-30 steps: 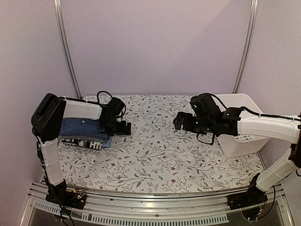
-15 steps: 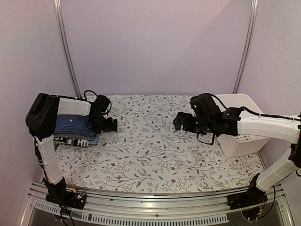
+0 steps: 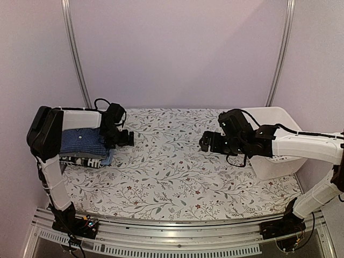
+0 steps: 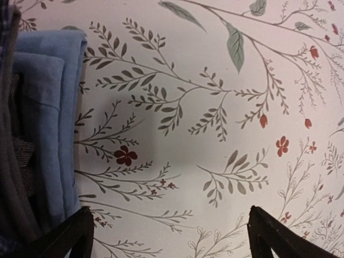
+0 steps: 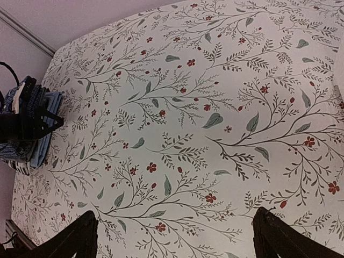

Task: Fold and stack the long sleeve shirts
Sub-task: Move the square-folded shirt to the corner of the board, then reset both arms

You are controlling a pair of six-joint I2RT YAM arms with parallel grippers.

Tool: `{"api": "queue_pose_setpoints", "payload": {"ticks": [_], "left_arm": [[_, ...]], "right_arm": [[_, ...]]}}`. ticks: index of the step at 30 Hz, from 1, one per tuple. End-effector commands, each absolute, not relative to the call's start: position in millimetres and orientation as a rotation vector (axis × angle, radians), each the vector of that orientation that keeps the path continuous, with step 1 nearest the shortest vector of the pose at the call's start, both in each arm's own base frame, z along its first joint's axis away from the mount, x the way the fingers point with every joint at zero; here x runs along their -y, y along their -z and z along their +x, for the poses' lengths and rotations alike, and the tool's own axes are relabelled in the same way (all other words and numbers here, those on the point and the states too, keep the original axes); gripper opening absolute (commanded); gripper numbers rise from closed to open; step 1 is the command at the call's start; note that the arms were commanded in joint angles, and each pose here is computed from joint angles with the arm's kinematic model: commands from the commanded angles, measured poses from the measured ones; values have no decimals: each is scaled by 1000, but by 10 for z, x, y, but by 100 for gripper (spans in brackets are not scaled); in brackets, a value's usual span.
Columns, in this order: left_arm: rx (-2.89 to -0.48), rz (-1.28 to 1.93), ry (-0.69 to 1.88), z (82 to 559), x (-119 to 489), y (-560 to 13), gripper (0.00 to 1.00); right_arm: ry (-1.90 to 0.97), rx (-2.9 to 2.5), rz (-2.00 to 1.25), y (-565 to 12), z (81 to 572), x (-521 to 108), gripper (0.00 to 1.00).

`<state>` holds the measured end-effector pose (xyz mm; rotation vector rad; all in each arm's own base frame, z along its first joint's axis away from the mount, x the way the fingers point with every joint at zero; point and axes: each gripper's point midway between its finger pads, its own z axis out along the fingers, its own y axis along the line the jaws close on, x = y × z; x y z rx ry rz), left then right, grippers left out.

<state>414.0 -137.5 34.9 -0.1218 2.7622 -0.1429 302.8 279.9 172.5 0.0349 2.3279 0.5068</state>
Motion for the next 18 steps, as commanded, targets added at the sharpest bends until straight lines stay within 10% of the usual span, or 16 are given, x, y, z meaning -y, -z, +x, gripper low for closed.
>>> {"api": "queue_pose_setpoints", "payload": {"ticks": [1,18], "left_arm": [[-2652,-9,258,4260,1660,-889,100],[-2215,296,609,3884,2447,-2532,100]], "right_arm": [[-501,-2291,34,-1867,3038,-2727,99],[-479,-2062,7,-2736,3117,-2533,99]]}}
